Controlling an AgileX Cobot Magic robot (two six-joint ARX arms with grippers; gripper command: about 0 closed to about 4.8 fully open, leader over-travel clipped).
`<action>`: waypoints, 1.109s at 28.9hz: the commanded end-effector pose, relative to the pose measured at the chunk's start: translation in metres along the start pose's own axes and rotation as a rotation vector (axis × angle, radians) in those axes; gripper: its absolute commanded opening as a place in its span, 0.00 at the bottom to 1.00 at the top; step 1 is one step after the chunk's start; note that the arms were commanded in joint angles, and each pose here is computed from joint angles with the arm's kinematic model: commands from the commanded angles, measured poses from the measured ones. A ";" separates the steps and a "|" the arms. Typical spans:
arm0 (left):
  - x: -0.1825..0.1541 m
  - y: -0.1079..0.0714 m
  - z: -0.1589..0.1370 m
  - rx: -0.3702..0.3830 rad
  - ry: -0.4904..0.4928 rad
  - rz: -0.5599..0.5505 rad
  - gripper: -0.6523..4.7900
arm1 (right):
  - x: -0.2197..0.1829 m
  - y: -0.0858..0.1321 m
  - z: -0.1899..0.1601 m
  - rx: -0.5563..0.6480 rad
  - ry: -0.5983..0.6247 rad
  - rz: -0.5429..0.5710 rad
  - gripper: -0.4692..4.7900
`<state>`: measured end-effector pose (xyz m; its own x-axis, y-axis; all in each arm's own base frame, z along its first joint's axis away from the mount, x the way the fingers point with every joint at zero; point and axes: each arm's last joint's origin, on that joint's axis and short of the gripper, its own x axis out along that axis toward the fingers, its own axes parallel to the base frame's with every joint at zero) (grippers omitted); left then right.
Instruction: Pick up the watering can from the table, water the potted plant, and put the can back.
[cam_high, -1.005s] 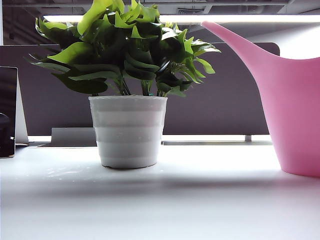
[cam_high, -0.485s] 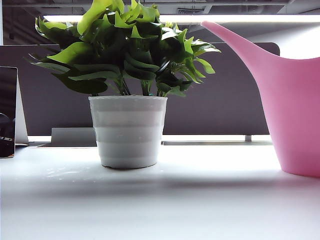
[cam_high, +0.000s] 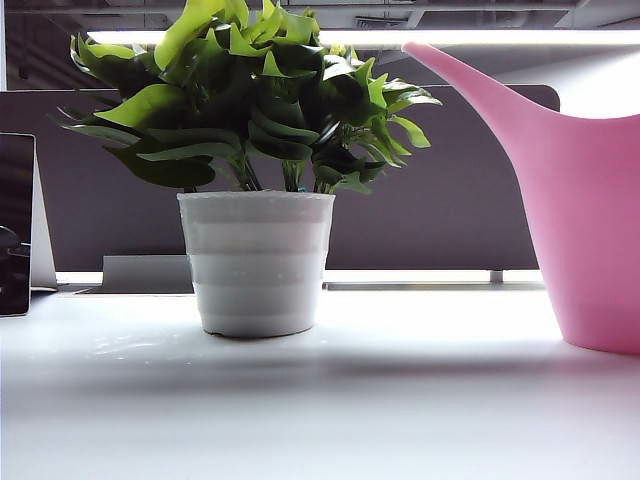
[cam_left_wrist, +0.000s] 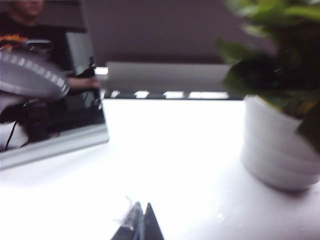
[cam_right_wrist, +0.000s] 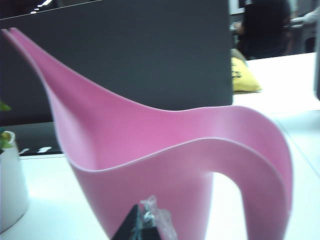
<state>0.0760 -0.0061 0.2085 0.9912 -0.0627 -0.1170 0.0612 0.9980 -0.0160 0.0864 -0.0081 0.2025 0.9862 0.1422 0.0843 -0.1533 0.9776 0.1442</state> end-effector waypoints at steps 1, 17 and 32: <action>0.004 0.003 -0.007 -0.003 0.017 0.032 0.11 | 0.000 0.001 0.002 0.002 -0.008 0.040 0.07; 0.012 0.015 -0.032 -0.027 0.101 0.175 0.11 | 0.000 0.004 0.001 0.004 -0.003 0.066 0.07; 0.021 0.017 -0.054 -0.025 0.120 0.175 0.11 | 0.000 0.004 0.001 0.006 0.000 0.067 0.07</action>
<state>0.0913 0.0090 0.1526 0.9638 0.1134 -0.2415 -0.1198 0.9927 -0.0120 0.0864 -0.0047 0.2024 0.9752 0.2056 0.0820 -0.2157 0.9656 0.1449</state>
